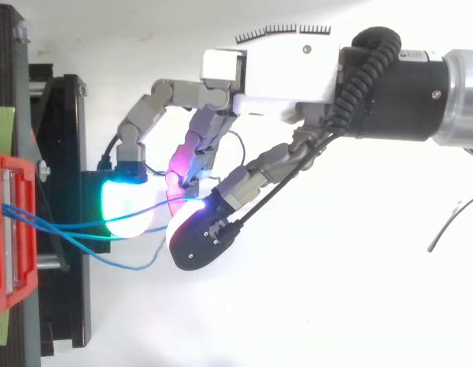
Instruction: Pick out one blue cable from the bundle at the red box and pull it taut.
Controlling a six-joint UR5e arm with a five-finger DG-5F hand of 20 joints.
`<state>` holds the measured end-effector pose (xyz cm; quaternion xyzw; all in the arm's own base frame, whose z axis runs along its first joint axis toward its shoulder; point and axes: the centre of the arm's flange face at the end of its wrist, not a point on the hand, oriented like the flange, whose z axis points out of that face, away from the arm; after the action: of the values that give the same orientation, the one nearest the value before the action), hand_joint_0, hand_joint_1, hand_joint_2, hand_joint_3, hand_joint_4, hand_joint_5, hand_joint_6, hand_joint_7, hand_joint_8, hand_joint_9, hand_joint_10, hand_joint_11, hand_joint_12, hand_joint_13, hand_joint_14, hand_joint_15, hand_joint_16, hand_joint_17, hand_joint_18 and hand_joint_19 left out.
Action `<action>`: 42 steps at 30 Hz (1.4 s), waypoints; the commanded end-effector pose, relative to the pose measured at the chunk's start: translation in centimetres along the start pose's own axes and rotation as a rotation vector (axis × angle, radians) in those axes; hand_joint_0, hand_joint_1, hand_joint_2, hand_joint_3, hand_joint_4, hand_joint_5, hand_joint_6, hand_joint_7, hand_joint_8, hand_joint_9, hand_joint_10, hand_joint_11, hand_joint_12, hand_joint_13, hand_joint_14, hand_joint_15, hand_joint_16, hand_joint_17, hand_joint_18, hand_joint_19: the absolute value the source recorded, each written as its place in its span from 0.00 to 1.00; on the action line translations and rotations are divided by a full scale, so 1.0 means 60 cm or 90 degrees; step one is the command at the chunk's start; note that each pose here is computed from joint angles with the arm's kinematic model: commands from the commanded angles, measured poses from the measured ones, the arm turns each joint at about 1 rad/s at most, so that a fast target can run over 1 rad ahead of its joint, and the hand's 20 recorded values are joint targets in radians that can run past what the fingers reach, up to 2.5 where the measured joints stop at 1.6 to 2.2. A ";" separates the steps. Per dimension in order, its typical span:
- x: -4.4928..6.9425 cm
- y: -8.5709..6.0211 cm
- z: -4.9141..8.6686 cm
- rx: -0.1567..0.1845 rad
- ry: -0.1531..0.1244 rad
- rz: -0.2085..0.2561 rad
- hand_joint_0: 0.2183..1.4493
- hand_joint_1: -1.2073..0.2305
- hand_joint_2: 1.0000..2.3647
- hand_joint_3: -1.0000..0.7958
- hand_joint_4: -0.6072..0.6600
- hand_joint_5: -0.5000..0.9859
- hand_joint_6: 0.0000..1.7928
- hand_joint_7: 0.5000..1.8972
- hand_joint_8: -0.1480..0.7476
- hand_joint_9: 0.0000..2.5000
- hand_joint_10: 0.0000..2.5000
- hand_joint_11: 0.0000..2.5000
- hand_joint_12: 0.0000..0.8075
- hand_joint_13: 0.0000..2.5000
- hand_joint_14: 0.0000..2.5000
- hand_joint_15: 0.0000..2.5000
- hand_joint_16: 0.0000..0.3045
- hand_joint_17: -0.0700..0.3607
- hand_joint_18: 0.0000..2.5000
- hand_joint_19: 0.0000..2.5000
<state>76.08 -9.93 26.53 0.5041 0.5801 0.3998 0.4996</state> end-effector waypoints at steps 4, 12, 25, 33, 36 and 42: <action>0.001 0.000 0.000 0.002 0.001 0.000 0.39 0.19 0.00 0.28 0.33 0.23 0.54 0.11 0.35 0.47 0.01 0.32 0.37 0.39 0.01 0.23 0.13 0.37 0.35 0.25; 0.001 0.000 0.000 0.002 0.001 0.000 0.25 0.28 0.00 0.28 0.39 0.24 0.52 0.07 0.40 0.49 0.01 0.32 0.40 0.40 0.01 0.24 0.15 0.40 0.36 0.26; 0.001 0.001 0.000 0.001 0.000 0.000 0.26 0.34 0.00 0.28 0.38 0.26 0.49 0.12 0.41 0.53 0.01 0.31 0.40 0.42 0.01 0.23 0.15 0.40 0.38 0.27; 0.003 0.000 0.000 0.001 0.002 0.000 0.27 0.38 0.00 0.28 0.36 0.27 0.48 0.15 0.41 0.55 0.01 0.31 0.40 0.43 0.01 0.24 0.15 0.40 0.39 0.27; 0.002 0.002 -0.001 0.000 0.001 0.000 0.23 0.38 0.00 0.28 0.37 0.27 0.48 0.15 0.42 0.55 0.01 0.31 0.41 0.44 0.01 0.24 0.16 0.41 0.40 0.27; 0.005 0.001 0.000 0.001 0.011 0.003 0.21 0.35 0.00 0.28 0.38 0.27 0.48 0.15 0.44 0.55 0.01 0.31 0.42 0.44 0.01 0.23 0.16 0.42 0.41 0.27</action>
<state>76.09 -9.67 26.55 0.5024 0.5824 0.4027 0.4962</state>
